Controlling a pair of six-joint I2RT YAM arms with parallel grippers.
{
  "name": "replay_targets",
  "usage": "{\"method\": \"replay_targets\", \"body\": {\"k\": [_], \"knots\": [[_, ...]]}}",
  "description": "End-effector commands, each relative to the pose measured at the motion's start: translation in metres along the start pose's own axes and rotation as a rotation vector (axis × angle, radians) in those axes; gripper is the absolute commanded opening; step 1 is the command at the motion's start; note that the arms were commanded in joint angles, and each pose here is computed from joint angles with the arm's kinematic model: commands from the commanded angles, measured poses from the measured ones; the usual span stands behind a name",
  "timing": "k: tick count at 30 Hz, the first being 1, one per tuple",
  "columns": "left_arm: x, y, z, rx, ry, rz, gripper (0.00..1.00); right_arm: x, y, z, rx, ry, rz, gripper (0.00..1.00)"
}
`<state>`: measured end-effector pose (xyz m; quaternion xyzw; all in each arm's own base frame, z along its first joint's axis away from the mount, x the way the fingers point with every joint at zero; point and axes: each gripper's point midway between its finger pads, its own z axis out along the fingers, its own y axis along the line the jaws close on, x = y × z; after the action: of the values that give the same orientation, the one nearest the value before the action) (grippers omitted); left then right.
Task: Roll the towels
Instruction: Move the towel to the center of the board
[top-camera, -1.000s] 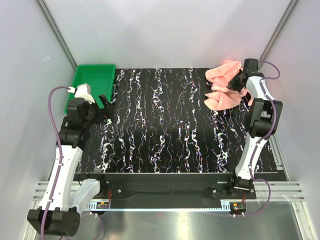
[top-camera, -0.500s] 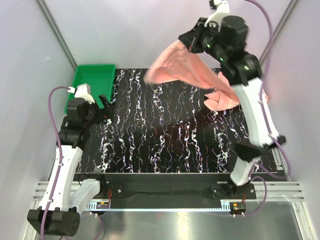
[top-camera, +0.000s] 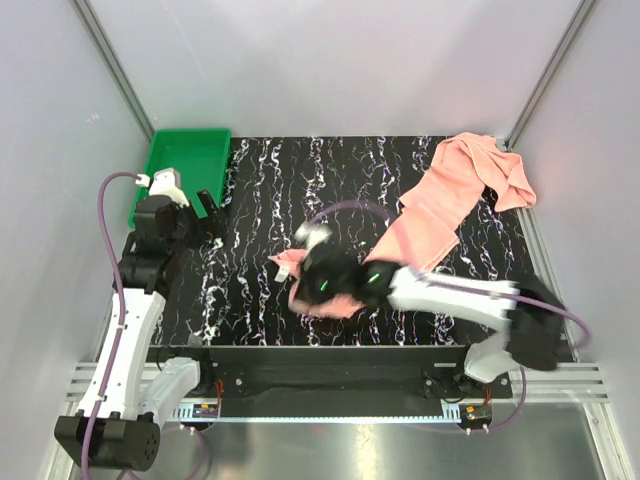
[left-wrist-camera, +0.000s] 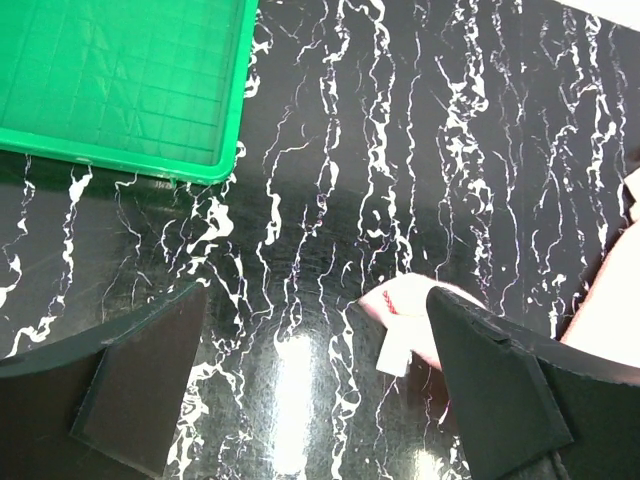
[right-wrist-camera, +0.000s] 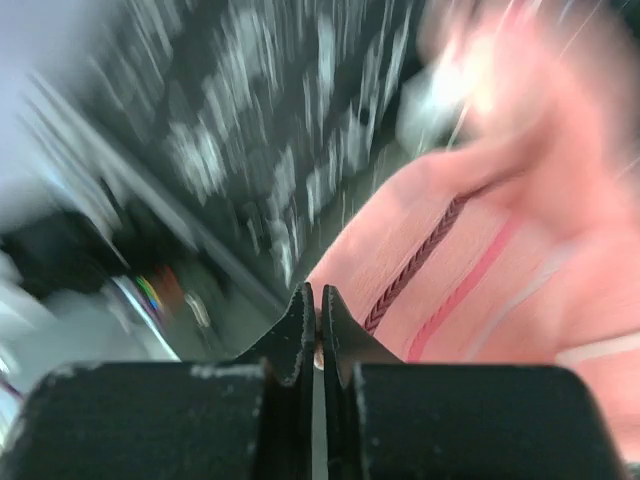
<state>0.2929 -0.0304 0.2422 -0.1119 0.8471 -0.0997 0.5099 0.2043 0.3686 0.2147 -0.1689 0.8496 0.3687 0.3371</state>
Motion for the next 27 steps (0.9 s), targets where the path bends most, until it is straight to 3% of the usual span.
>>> {"method": "replay_targets", "body": {"k": [1,5,6,8,10,12,13,14,21,27], "knots": [[-0.017,-0.002,-0.002,-0.007,-0.037,0.014,0.99,0.084,0.048,0.031,0.025,0.09,-0.023,0.0],[-0.001,0.006,0.007,-0.058,0.037,-0.02,0.99,0.148,0.076,0.047,0.016,0.234,-0.078,0.04],[0.001,0.007,0.009,-0.067,0.05,-0.029,0.99,0.149,0.084,0.049,0.015,0.227,-0.118,0.21],[0.012,0.008,0.016,-0.081,0.098,-0.039,0.99,0.155,0.086,0.041,0.053,0.236,-0.185,0.46],[0.016,0.007,0.024,-0.085,0.134,-0.042,0.99,0.134,0.083,0.029,0.098,0.166,-0.181,0.62],[0.022,0.003,0.027,-0.068,0.168,-0.044,0.99,0.121,0.074,0.016,0.114,0.106,-0.182,0.72],[0.026,0.001,0.032,-0.062,0.19,-0.043,0.99,0.093,0.075,-0.001,0.104,0.011,-0.165,0.82],[0.029,-0.001,0.033,-0.059,0.202,-0.04,0.99,0.075,0.06,-0.005,0.135,-0.032,-0.144,0.86],[0.078,-0.023,0.041,-0.048,0.345,-0.014,0.95,-0.013,-0.07,-0.053,0.337,-0.209,0.117,0.86],[0.138,-0.042,0.057,-0.078,0.432,-0.021,0.92,-0.037,-0.141,-0.067,0.576,-0.192,0.147,0.86]]}}
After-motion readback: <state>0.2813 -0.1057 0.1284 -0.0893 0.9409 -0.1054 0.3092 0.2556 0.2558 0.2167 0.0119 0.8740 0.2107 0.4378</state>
